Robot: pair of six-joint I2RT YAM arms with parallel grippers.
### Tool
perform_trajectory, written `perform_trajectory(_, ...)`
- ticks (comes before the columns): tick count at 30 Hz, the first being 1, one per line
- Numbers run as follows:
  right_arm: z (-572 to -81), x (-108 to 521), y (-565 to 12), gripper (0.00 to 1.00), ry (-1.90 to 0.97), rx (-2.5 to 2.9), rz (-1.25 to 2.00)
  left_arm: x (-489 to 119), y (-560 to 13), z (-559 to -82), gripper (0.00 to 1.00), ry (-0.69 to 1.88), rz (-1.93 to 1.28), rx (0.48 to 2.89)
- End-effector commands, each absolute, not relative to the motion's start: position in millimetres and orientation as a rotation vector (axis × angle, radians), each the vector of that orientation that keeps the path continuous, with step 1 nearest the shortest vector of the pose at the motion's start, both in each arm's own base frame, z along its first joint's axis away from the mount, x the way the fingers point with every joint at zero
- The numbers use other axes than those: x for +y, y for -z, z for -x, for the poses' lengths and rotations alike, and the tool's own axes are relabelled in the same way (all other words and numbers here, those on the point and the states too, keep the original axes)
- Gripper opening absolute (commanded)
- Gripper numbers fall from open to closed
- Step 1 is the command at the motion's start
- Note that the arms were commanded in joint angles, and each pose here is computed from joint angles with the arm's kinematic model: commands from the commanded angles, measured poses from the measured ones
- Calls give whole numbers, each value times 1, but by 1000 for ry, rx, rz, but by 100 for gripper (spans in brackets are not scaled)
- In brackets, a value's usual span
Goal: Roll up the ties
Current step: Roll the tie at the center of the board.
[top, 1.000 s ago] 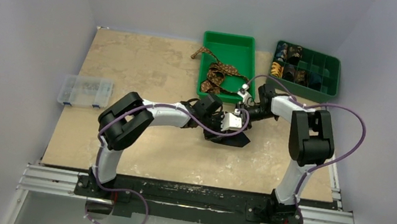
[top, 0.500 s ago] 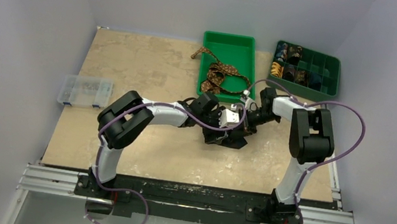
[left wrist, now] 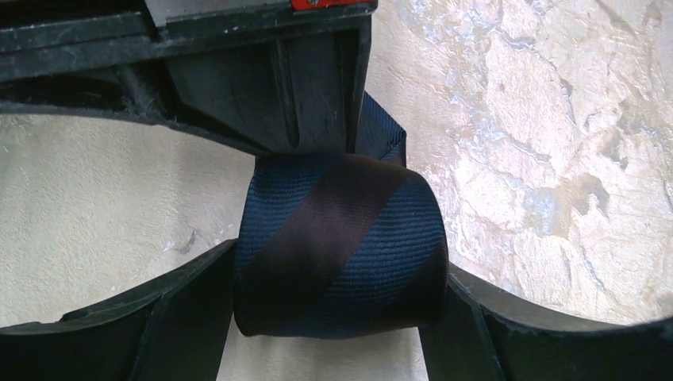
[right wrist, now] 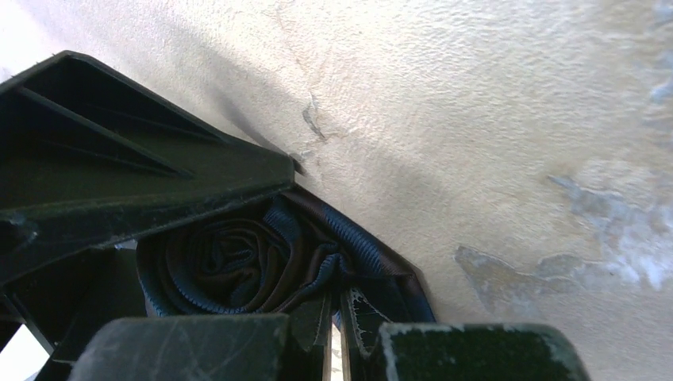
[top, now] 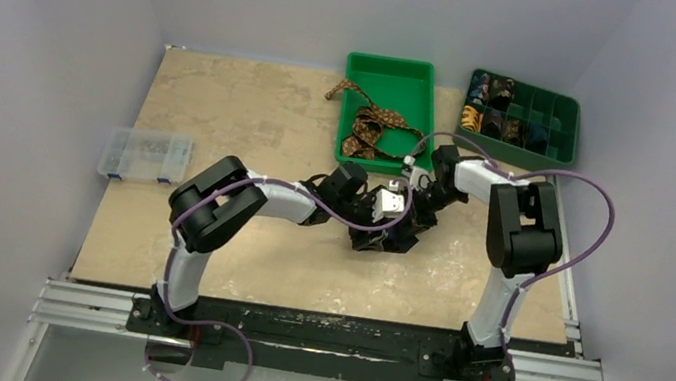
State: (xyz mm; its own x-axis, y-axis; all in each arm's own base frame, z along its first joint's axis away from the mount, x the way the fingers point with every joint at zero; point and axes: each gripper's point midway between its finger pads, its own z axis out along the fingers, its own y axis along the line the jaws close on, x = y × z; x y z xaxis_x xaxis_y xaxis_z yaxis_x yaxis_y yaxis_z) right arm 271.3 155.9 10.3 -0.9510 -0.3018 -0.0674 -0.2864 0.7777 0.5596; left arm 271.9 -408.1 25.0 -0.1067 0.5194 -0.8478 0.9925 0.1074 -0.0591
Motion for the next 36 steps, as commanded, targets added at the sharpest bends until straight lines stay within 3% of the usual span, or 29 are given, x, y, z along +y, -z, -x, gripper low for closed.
perform_trajectory(1, -272, 132, 34, 0, 586, -2977, -537, -424, -44, -274, 75, 950, -1426, 1606)
perform_trajectory(7, -280, 146, 36, 0, 658, -2980, -533, -432, -42, -280, 66, 951, -1360, 1643)
perform_trajectory(16, -284, 172, 17, 0, 892, -2951, -565, -404, -1, -276, 33, 734, -1435, 1828)
perform_trajectory(19, -289, 170, -4, 19, 989, -2948, -563, -380, 14, -271, 26, 628, -1517, 1881)
perform_trajectory(26, -288, 160, -61, 40, 1213, -2901, -553, -348, 29, -261, 23, 512, -1629, 2011)
perform_trajectory(32, -277, 176, -91, 50, 1427, -2848, -534, -353, 30, -264, 27, 510, -1661, 2011)
perform_trajectory(36, -276, 186, -87, 51, 1497, -2803, -469, -355, 29, -265, 29, 511, -1668, 2003)
